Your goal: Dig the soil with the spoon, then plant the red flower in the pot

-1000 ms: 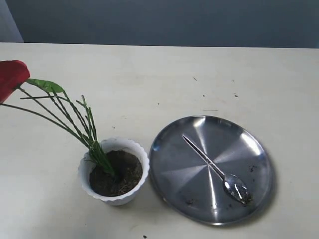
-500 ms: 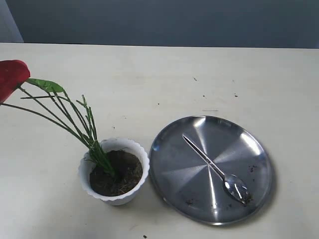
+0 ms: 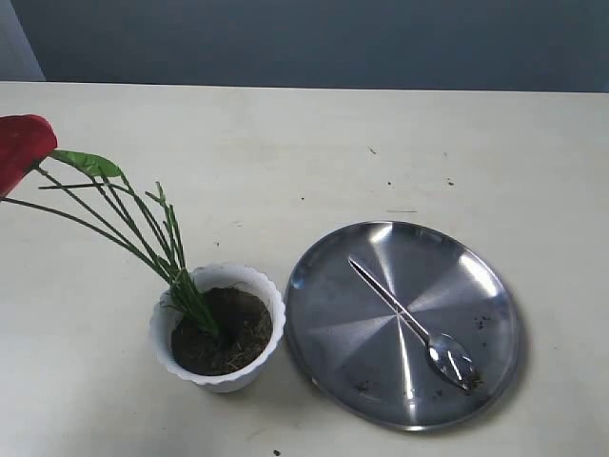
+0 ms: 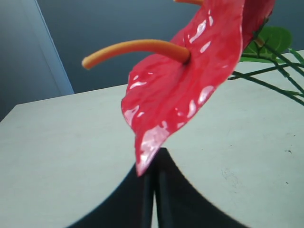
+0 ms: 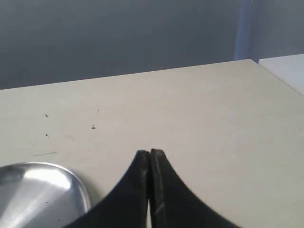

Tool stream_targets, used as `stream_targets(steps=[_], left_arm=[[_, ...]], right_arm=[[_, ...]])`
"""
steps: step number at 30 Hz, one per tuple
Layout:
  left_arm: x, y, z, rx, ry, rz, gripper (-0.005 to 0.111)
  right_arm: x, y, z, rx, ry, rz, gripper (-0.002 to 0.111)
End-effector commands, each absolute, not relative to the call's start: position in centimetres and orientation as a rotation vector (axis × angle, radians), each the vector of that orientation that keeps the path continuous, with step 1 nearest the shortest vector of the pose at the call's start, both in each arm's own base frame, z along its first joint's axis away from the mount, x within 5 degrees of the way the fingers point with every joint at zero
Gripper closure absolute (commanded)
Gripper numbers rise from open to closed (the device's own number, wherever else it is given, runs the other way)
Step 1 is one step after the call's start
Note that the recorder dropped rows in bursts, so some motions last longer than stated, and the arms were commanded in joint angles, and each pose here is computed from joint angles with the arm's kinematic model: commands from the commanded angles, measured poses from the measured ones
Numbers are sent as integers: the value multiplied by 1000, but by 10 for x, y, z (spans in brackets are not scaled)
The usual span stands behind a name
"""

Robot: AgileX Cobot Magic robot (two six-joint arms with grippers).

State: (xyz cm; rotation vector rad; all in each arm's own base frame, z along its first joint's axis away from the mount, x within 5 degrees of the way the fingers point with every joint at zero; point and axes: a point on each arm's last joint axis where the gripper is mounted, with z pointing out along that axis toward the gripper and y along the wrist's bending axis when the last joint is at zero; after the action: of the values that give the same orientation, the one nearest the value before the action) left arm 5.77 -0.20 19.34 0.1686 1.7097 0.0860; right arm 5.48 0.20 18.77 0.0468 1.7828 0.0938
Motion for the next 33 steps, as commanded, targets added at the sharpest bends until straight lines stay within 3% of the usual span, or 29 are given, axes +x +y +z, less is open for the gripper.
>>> stream_targets(steps=[1, 33], left_arm=[[58, -2, 194, 169, 1700, 85, 106], [58, -2, 194, 169, 1700, 85, 106]], right_arm=[[54, 1, 186, 24, 1785, 58, 109], [54, 1, 186, -57, 1782, -2, 109]])
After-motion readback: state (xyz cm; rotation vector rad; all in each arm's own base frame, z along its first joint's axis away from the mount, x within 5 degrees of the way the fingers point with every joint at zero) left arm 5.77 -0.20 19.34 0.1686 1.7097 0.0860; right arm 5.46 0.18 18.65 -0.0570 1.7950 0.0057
